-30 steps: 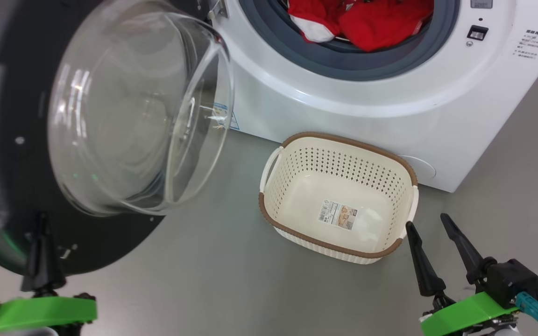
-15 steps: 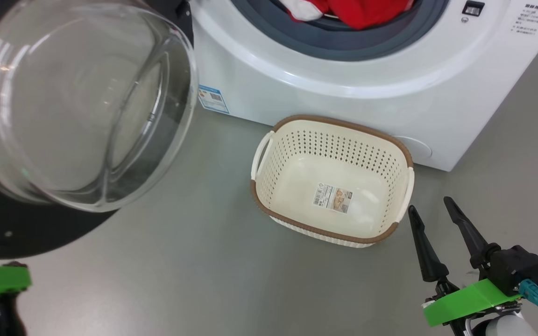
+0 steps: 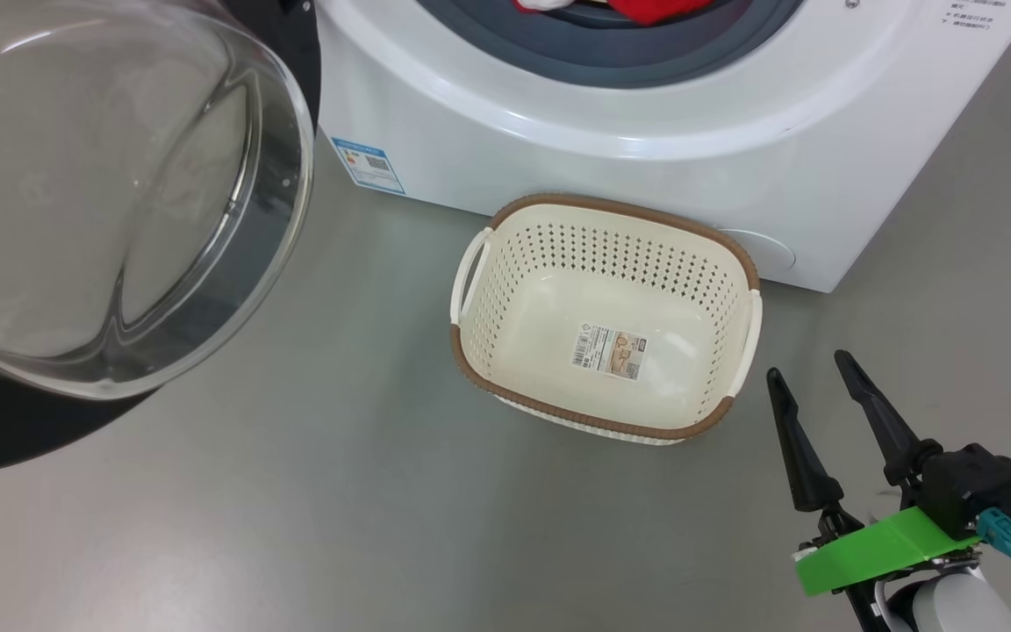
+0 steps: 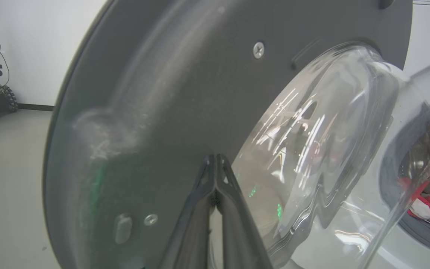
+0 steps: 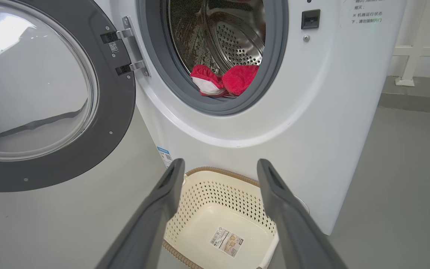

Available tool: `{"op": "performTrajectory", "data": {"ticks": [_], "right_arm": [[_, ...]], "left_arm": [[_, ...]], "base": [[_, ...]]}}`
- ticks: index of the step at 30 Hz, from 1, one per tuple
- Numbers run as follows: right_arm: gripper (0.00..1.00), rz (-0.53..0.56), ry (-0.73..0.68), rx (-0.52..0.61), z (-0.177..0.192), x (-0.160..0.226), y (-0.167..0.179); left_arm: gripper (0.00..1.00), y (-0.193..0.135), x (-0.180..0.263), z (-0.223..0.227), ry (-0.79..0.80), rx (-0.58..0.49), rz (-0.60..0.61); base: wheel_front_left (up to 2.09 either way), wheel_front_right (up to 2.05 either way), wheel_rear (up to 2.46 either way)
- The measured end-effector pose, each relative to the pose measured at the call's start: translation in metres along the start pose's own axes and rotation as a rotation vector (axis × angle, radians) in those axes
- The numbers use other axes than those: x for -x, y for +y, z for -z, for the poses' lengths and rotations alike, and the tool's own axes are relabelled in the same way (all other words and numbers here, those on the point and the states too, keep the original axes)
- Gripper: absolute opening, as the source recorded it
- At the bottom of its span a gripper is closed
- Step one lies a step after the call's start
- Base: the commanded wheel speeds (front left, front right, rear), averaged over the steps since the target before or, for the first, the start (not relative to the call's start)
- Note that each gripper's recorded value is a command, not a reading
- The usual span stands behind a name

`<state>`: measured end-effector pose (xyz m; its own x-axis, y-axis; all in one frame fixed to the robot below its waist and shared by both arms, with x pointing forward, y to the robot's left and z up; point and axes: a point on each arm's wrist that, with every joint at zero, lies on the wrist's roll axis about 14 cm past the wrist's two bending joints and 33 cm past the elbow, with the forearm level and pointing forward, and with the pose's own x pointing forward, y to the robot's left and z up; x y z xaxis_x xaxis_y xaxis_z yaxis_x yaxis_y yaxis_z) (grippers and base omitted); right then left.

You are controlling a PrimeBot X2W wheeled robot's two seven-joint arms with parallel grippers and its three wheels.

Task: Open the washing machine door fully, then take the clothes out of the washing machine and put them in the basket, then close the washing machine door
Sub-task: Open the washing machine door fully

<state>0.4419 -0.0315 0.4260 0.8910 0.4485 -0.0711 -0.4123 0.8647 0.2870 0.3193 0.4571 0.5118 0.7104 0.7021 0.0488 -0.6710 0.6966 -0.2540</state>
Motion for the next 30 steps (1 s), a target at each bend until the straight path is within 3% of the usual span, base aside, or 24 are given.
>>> {"op": "performTrajectory", "data": {"ticks": [11,18,28,29,30], "right_arm": [[1.00,-0.009,-0.027,0.011,-0.012,0.001,0.005],[1.00,-0.015,-0.047,0.012,-0.021,0.007,0.012],[1.00,0.007,-0.057,0.008,-0.027,0.021,0.012],[1.00,0.011,-0.057,0.008,-0.027,0.023,0.011],[1.00,0.014,-0.057,0.008,-0.027,0.024,0.010]], "left_arm": [[0.00,-0.006,0.003,-0.001,0.005,0.006,0.026],[0.00,-0.001,0.027,0.010,0.033,0.017,0.035],[0.00,-0.031,0.066,0.033,0.100,0.024,0.158],[0.07,-0.035,0.069,0.035,0.105,0.022,0.174],[0.22,-0.040,0.072,0.036,0.110,0.020,0.194]], "base": [[0.00,0.00,0.00],[0.00,0.00,0.00],[0.00,0.00,0.00],[0.00,0.00,0.00],[0.00,0.00,0.00]]}}
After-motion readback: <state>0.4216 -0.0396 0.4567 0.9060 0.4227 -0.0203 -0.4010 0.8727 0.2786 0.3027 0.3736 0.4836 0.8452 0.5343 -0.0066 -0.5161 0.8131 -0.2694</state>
